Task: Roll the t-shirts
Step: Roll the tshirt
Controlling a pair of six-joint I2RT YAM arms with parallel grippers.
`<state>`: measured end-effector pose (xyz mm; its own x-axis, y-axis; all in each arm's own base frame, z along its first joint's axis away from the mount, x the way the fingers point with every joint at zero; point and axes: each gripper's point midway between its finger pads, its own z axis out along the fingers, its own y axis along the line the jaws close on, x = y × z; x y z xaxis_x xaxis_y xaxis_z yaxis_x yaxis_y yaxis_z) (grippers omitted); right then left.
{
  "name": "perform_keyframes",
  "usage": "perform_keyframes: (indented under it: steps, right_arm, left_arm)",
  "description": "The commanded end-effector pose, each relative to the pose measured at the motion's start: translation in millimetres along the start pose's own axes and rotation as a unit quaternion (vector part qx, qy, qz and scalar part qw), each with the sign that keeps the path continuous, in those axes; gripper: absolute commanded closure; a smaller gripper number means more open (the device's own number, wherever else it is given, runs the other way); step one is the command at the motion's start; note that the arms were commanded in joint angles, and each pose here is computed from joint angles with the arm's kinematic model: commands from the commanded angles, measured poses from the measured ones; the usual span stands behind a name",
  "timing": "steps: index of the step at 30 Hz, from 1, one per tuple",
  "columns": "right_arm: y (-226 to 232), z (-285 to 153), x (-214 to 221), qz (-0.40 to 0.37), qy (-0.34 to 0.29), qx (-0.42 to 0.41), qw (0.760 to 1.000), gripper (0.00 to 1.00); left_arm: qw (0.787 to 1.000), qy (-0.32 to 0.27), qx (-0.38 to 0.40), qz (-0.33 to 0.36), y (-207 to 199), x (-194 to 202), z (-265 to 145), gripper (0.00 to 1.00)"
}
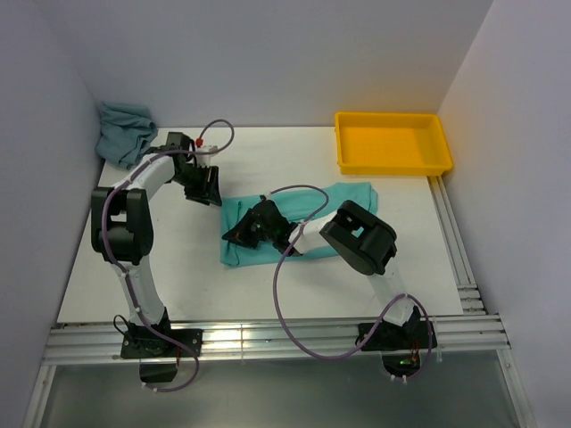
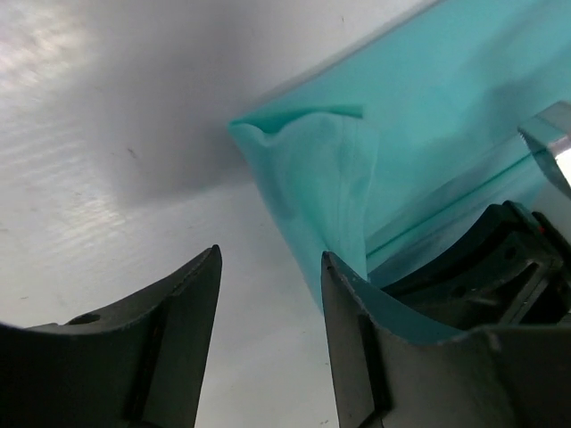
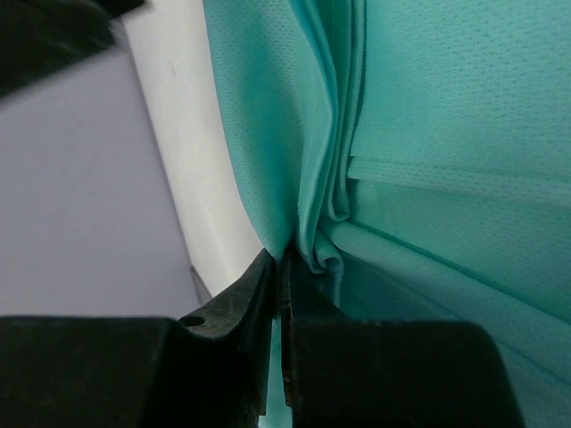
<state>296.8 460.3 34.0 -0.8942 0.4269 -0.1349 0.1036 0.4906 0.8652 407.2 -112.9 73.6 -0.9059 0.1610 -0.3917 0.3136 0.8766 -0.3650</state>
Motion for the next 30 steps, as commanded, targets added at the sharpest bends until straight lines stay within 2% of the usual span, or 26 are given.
perform_keyframes:
  steps: [1,7,14,17,18,20,21,23,25,27,30]
  right_arm:
    - [29.4,-4.7,-7.4,0.021,-0.005,-0.058,0.998,0.96]
    - [26.9,-3.5,-5.2,0.038,0.000,-0.071,0.997,0.96]
    - [17.3,-1.5,-4.9,0.037,0.000,-0.051,0.998,0.97]
    - [15.8,0.0,-4.8,0.034,0.001,-0.046,0.998,0.97]
    - [15.3,0.4,-5.0,0.034,0.001,-0.043,0.998,0.96]
    - [14.5,1.6,-6.0,0.027,0.000,-0.035,0.999,0.95]
    - [12.6,2.3,-6.2,0.024,0.000,-0.029,0.999,0.94]
    - [10.5,3.2,-7.9,0.013,-0.002,-0.011,1.000,0.90]
    - [3.8,2.2,-8.5,0.004,-0.007,0.020,1.000,0.79]
    - [11.4,1.2,-14.9,-0.017,-0.020,0.028,0.999,0.69]
    - [16.8,-2.0,-16.2,-0.042,-0.031,0.053,0.997,0.61]
  left_arm:
    - [0.999,-0.007,0.035,0.018,-13.2,6.5,2.5,0.45]
    - [0.999,0.003,0.053,-0.004,-13.7,23.9,23.9,0.42]
    - [0.998,0.010,0.055,-0.007,-15.9,22.2,35.7,0.50]
    - [0.999,0.017,0.039,-0.002,-14.8,21.9,40.2,0.63]
    - [0.999,0.021,0.033,0.000,-14.8,22.4,41.0,0.71]
    - [0.999,0.027,0.022,0.008,-17.1,22.1,41.8,0.78]
    - [0.999,0.029,0.010,0.009,-14.5,22.4,41.9,0.85]
    - [0.999,0.029,-0.001,0.015,-16.2,20.6,40.4,0.90]
    - [0.999,0.029,-0.022,0.021,-13.1,19.0,38.7,0.98]
    - [0.999,0.032,-0.034,0.025,-11.6,19.9,38.4,1.00]
    - [0.997,0.036,-0.054,0.031,-8.6,20.5,38.2,1.00]
